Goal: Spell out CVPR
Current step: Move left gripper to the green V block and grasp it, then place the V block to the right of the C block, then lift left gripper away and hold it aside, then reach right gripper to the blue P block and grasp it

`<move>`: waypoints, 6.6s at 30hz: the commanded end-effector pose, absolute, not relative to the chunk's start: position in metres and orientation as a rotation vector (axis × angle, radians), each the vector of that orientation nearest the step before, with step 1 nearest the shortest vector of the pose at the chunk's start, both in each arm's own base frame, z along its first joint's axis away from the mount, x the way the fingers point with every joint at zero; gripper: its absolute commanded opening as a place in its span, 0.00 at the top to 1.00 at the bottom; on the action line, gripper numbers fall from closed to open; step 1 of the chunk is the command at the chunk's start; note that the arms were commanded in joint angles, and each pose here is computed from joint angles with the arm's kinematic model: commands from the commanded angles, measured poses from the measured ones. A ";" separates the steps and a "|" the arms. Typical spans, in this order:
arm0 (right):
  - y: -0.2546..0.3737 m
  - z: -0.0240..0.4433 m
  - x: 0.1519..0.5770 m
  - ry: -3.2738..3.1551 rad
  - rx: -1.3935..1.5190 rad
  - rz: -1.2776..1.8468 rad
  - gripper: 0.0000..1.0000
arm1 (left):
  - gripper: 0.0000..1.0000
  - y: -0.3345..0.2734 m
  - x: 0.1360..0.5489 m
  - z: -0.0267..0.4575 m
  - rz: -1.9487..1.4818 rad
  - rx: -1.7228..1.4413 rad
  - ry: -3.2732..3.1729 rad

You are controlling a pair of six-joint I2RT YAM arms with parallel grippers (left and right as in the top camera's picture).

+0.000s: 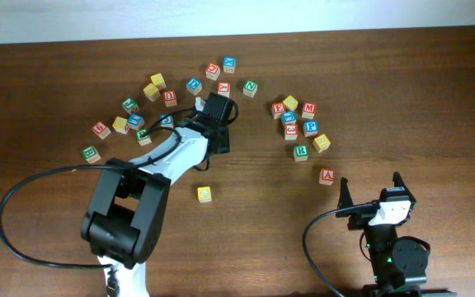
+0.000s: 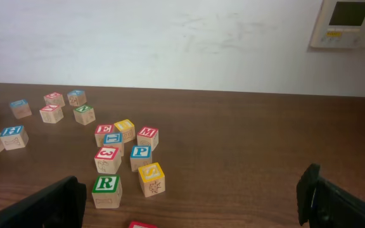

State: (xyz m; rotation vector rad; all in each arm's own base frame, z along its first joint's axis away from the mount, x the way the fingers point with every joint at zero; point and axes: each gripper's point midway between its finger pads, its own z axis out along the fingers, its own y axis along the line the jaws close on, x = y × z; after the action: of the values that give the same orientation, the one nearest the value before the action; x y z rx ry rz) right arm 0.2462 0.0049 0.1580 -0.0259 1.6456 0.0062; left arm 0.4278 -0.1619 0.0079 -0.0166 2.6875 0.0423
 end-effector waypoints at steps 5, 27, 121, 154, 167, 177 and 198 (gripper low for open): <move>0.002 0.155 0.246 1.651 -0.022 -0.008 0.02 | 0.73 -0.160 0.432 0.008 0.064 -0.012 2.676; 0.002 0.155 0.246 1.651 -0.022 -0.008 0.02 | 0.76 -0.231 0.268 0.096 -0.441 0.209 3.057; 0.009 0.159 0.246 1.636 -0.045 0.032 0.02 | 0.01 -0.030 0.257 0.171 0.066 -0.762 2.665; 0.087 0.279 0.383 2.467 -0.190 0.636 0.09 | 0.01 -0.030 0.257 0.171 0.066 -0.762 2.665; 0.063 0.084 0.434 2.921 0.015 0.078 0.22 | 0.01 -0.030 0.257 0.171 0.066 -0.762 2.666; 0.071 0.050 0.432 2.987 -0.011 0.081 0.29 | 0.01 -0.030 0.257 0.171 0.066 -0.762 2.665; 0.076 0.020 0.444 2.970 -0.013 0.110 0.51 | 0.01 -0.030 0.257 0.171 0.066 -0.762 2.666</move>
State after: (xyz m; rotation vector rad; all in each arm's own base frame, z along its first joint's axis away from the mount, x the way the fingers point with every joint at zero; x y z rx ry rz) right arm 0.4480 0.0732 0.0307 -0.0052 2.9451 0.1051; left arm 0.2570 -0.0301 0.1717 -0.7684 2.6599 0.0657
